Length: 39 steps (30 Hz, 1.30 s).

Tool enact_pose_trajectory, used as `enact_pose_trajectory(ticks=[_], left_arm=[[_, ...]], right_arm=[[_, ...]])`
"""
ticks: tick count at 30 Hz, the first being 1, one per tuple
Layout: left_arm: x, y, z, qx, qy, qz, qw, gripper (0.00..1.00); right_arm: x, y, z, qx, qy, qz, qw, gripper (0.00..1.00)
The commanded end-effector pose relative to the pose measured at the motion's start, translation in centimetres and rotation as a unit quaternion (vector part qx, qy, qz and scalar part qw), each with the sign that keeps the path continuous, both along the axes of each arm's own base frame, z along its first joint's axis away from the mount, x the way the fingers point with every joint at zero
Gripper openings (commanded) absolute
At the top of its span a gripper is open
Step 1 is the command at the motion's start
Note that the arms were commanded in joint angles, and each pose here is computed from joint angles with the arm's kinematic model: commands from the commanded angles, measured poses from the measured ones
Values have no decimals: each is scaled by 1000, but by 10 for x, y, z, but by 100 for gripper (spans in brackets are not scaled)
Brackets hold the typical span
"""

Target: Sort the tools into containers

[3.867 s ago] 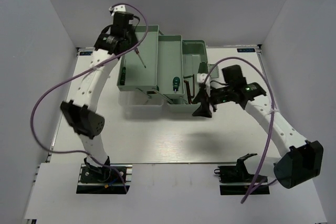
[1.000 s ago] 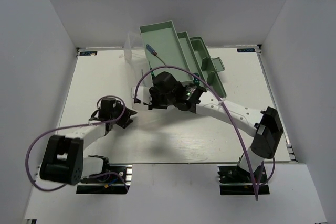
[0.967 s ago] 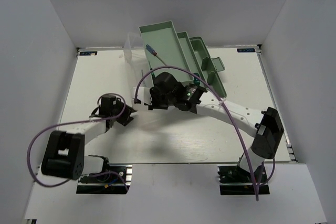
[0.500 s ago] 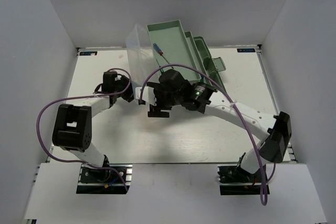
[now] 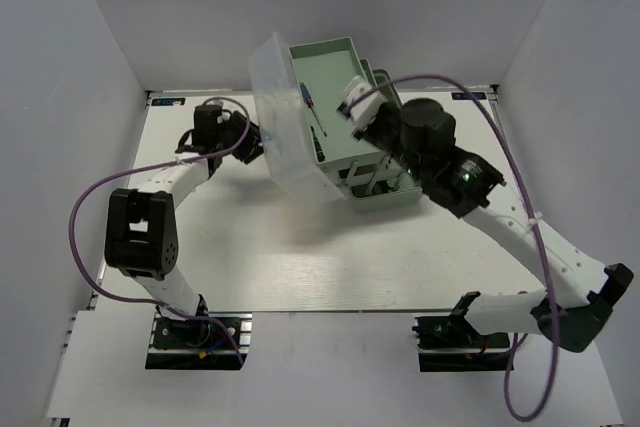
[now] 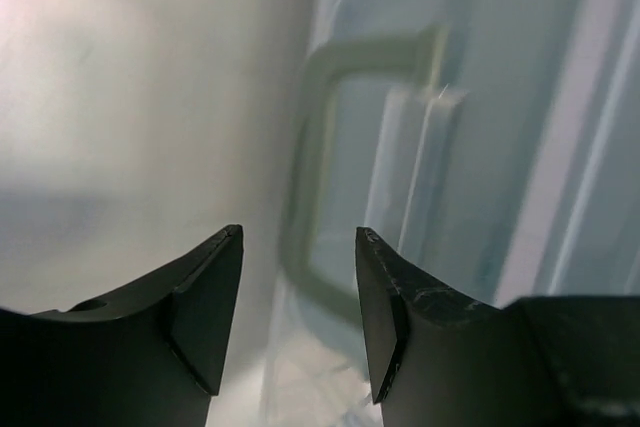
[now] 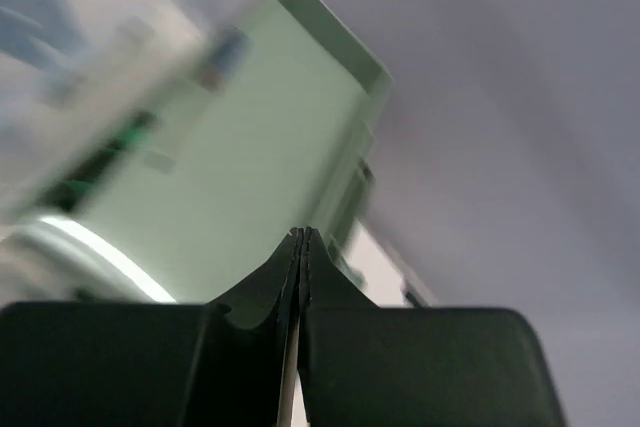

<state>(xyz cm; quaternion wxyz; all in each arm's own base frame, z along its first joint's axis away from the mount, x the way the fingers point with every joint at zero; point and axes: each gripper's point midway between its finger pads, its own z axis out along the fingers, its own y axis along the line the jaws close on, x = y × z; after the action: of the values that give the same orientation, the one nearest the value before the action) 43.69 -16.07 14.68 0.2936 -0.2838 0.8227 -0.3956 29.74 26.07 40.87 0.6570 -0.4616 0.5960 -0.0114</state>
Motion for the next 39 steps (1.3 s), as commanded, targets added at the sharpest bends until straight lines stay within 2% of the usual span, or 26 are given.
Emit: enact_pose_trajectory(ticks=[1,2,3,4,5,6,8,10,11,12,15,16,18,20,21,23,24,25,27,28,29,32,33,34,36,39], left_arm=[[24,-25,75,-13,-96,-51,994,59],[30,-26,83,-14,-105,-51,993,59],[34,-37,104,-23,-121,-69,990,59],[39,-39,110,-26,-125,-75,989,59],[43,-48,104,-32,-113,-91,989,59],[50,-58,126,-38,-136,-103,985,59],[54,-72,130,-49,-129,-130,982,59],[65,-93,128,-58,-122,-157,978,59],[69,-99,144,-69,-138,-178,972,59],[72,-119,124,-78,-116,-199,970,59],[70,-149,124,-109,-110,-258,954,58],[70,-160,105,-109,-83,-265,954,58],[70,-167,114,-110,-96,-272,951,58],[72,-165,122,-105,-118,-261,952,58],[67,-164,143,-106,-140,-262,949,58],[70,-153,154,-97,-156,-248,951,58],[67,-144,178,-93,-182,-240,949,58],[64,-140,178,-80,-189,-233,951,58],[58,-121,189,-60,-202,-216,953,58],[51,-117,175,-50,-189,-210,958,59],[37,-105,198,-38,-218,-205,953,60],[6,-87,163,-10,-187,-201,962,67],[-11,-75,179,-3,-207,-192,959,68],[-24,-69,150,7,-177,-186,966,68],[-47,-52,154,14,-188,-172,967,71],[-74,-40,106,24,-140,-167,976,72]], right_arm=[[65,-94,-29,16,32,-240,970,0],[72,-105,-39,11,54,-262,963,0],[83,-125,-50,42,84,-297,950,0],[97,-148,-74,25,118,-335,934,0],[97,-161,-82,22,140,-351,925,0],[106,-182,-87,50,166,-369,913,0],[110,-193,-117,42,216,-386,896,0],[115,-204,-143,43,269,-386,882,0],[116,-206,-150,49,283,-388,876,0],[116,-200,-160,63,313,-360,876,0],[112,-196,-206,62,406,-334,848,0],[114,-203,-209,74,415,-337,842,0],[115,-193,-219,91,441,-312,837,0],[116,-196,-228,95,453,-304,833,0],[117,-198,-238,90,464,-306,827,0],[117,-202,-246,94,476,-313,817,0],[118,-204,-253,92,485,-316,811,0],[116,-205,-260,89,495,-318,804,0],[112,-203,-273,93,518,-307,793,0],[110,-202,-277,94,526,-305,788,0],[107,-192,-277,107,541,-282,785,0],[93,-169,-282,133,586,-229,766,0],[90,-165,-281,133,589,-221,766,0],[88,-165,-280,132,588,-223,766,0],[89,-160,-276,138,582,-214,772,0],[88,-155,-270,143,586,-194,773,0]])
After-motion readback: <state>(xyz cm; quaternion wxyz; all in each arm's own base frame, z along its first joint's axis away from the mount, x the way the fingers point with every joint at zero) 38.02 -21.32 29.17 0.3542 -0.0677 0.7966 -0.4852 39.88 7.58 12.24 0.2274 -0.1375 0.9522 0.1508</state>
